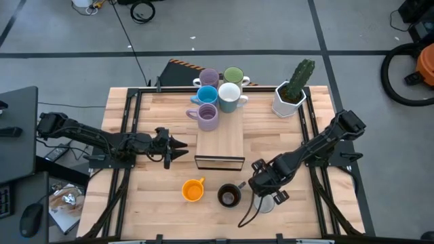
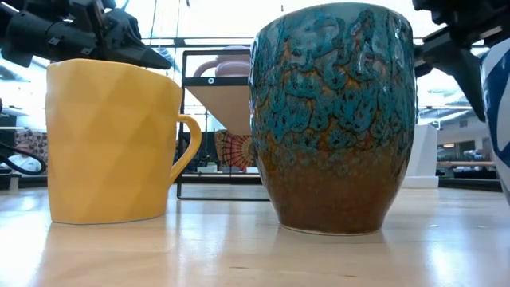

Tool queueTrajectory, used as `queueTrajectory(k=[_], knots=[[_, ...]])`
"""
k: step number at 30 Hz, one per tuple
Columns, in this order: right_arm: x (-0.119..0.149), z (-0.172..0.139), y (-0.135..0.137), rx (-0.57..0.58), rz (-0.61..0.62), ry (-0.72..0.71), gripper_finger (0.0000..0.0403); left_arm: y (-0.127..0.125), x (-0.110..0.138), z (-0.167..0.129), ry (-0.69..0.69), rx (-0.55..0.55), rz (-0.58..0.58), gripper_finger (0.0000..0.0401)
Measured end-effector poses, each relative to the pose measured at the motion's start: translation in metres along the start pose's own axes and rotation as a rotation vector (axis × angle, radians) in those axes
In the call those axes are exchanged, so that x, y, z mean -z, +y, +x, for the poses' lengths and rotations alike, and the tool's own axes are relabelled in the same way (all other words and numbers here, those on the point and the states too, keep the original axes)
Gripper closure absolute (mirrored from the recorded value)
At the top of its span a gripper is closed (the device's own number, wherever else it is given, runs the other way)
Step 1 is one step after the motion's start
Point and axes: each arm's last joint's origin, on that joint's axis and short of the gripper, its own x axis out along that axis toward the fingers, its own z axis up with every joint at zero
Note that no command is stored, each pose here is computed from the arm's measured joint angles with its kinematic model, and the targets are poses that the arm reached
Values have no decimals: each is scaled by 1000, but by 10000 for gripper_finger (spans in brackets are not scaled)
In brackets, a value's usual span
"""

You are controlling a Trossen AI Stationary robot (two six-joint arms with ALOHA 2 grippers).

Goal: Place coffee mugs
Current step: Put the light blue mug on the shelf

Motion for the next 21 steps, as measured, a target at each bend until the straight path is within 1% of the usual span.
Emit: queueTrajectory(k=[8, 13, 17, 21], knots=[[12, 13, 10, 15, 39, 59, 306, 0, 0, 0, 3, 5, -6, 228], [15, 15, 14, 43, 60, 79, 306, 0, 0, 0, 3, 5, -7, 228], [21, 8, 17, 87, 77, 95, 306, 0, 0, 0, 2, 4, -7, 228], [27, -9, 20, 135, 86, 45, 306, 0, 0, 0, 2, 3, -7, 228]])
